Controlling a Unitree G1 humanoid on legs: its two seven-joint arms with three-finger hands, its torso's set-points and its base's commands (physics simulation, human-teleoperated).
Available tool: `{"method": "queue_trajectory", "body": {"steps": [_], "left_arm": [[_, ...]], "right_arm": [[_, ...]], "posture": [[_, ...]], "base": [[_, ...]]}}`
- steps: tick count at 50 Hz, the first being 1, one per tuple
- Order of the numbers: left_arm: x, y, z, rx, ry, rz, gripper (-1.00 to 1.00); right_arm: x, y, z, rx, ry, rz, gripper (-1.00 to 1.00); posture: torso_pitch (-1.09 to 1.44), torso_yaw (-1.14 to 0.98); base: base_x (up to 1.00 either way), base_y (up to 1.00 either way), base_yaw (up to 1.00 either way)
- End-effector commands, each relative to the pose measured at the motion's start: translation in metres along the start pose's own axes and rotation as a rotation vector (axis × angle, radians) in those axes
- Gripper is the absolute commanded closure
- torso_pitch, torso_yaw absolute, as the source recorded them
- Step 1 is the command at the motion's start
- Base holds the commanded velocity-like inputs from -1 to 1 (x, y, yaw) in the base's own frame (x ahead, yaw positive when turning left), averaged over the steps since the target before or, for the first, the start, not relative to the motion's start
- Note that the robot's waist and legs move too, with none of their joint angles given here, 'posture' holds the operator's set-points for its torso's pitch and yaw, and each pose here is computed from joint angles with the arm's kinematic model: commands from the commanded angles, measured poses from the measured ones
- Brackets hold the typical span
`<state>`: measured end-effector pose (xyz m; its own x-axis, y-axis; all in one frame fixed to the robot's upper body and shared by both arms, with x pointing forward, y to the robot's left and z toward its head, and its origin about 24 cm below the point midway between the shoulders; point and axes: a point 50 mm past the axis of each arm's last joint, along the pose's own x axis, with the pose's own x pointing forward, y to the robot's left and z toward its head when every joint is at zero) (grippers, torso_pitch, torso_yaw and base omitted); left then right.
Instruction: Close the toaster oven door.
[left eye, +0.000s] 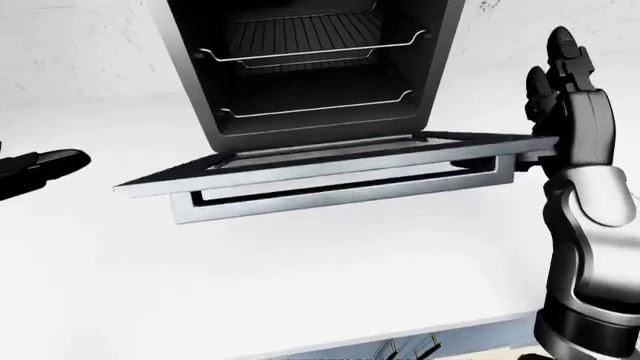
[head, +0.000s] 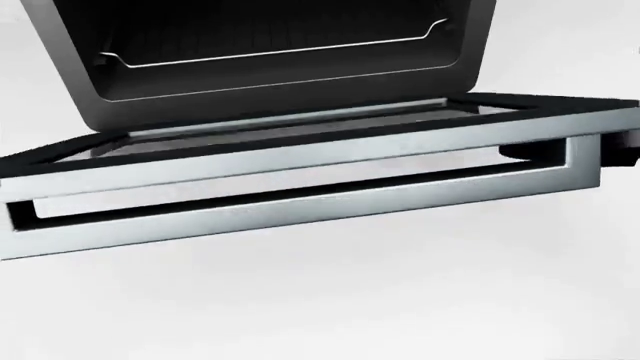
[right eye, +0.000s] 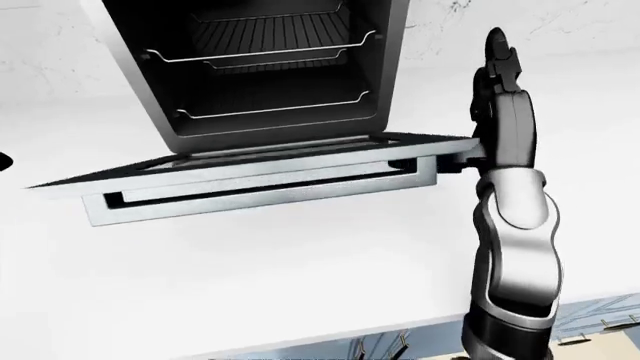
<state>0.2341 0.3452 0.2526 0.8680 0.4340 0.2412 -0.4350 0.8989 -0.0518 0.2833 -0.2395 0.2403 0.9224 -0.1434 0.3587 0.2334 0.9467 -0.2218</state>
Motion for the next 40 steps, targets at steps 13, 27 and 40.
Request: {"method": "queue_trajectory", "body": {"steps": [13, 27, 40], "left_arm": [[-0.002, 0.002, 0.018, 0.010, -0.087, 0.006, -1.00], [-0.003, -0.001, 0.015, 0.009, -0.079, -0.006, -1.00], [-0.003, -0.001, 0.015, 0.006, -0.080, -0.005, -1.00]], "right_arm": [[0.004, -0.003, 0.037, 0.135, -0.107, -0.110, -1.00], [0.013, -0.012, 0.043, 0.183, -0.105, -0.290, -1.00], [0.018, -0.014, 0.044, 0.208, -0.105, -0.401, -1.00]], "posture": [[0.00, 0.00], [0.00, 0.00], [0.00, 0.00]], "base": [[0.00, 0.00, 0.00], [0.00, 0.00, 0.00], [0.00, 0.00, 0.00]]}}
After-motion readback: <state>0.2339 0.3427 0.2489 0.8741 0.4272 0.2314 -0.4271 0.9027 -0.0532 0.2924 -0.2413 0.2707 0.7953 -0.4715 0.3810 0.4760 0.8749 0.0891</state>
